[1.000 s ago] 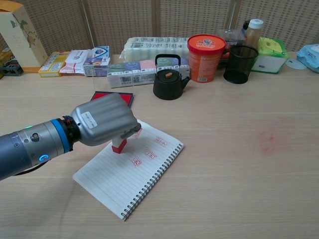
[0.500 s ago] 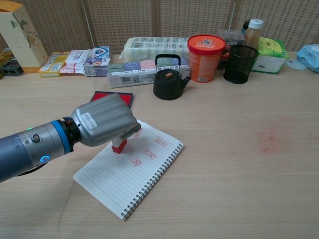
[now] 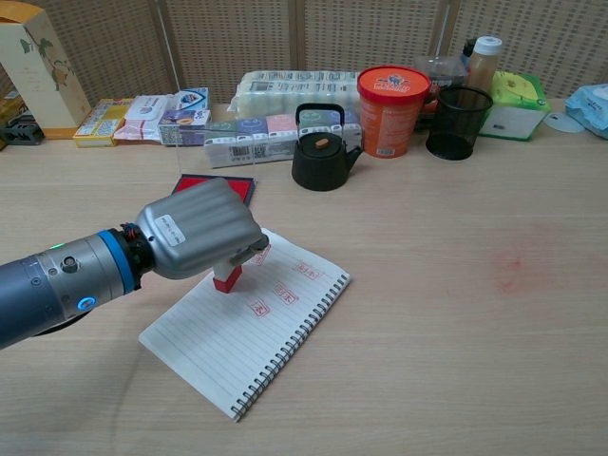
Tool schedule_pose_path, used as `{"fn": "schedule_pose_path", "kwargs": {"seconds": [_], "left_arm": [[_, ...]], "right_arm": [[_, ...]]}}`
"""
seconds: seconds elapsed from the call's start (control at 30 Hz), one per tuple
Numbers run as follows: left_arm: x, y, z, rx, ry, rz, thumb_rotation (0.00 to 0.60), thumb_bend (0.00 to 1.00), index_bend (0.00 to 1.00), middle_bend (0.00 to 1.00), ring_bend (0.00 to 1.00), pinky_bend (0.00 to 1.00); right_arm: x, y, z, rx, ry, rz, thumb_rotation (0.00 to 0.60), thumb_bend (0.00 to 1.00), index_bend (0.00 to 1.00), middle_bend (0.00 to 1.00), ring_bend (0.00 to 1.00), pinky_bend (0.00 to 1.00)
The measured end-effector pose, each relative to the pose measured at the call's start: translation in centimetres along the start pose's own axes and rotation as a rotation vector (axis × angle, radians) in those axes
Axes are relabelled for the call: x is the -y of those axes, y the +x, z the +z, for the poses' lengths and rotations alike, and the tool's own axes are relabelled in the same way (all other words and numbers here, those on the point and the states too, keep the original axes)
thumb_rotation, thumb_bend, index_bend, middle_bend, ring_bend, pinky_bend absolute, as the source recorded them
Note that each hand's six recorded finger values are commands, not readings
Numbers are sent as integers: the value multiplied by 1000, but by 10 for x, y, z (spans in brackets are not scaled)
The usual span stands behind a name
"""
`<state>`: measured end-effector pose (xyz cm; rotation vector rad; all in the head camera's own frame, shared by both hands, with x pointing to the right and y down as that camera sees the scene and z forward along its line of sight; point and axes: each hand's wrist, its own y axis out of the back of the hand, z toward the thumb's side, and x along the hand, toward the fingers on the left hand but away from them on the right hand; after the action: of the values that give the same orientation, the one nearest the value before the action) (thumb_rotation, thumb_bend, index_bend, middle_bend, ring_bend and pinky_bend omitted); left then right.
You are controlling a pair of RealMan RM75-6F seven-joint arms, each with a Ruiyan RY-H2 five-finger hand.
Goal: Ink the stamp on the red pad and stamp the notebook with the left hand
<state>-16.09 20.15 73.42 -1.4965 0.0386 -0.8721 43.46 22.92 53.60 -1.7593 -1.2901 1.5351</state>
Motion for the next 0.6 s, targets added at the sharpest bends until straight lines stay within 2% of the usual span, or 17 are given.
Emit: {"fn": "schedule_pose_path", "kwargs": {"seconds": [0.13,0.23,0.47,0.6], "left_arm": [[-7,-1,-4,-12,2,25,600,385,632,1000,1000,1000],[-21,-4,-12,-30,5,66,600,385,632,1000,1000,1000],[-64,-15,-34,-63,6,171,600,386,632,1000,1000,1000],[-84,-25,-44,-72,14,209,600,385,632,1000,1000,1000]], "right_arm": [[0,0,1,-2,1,-1,600,96,0,0,0,0],[0,1,1,-3,2,-1,600,95,0,0,0,0],[2,1,2,-5,8,5,600,96,0,0,0,0],[4,1,2,-6,11,8,600,96,0,0,0,0]]}}
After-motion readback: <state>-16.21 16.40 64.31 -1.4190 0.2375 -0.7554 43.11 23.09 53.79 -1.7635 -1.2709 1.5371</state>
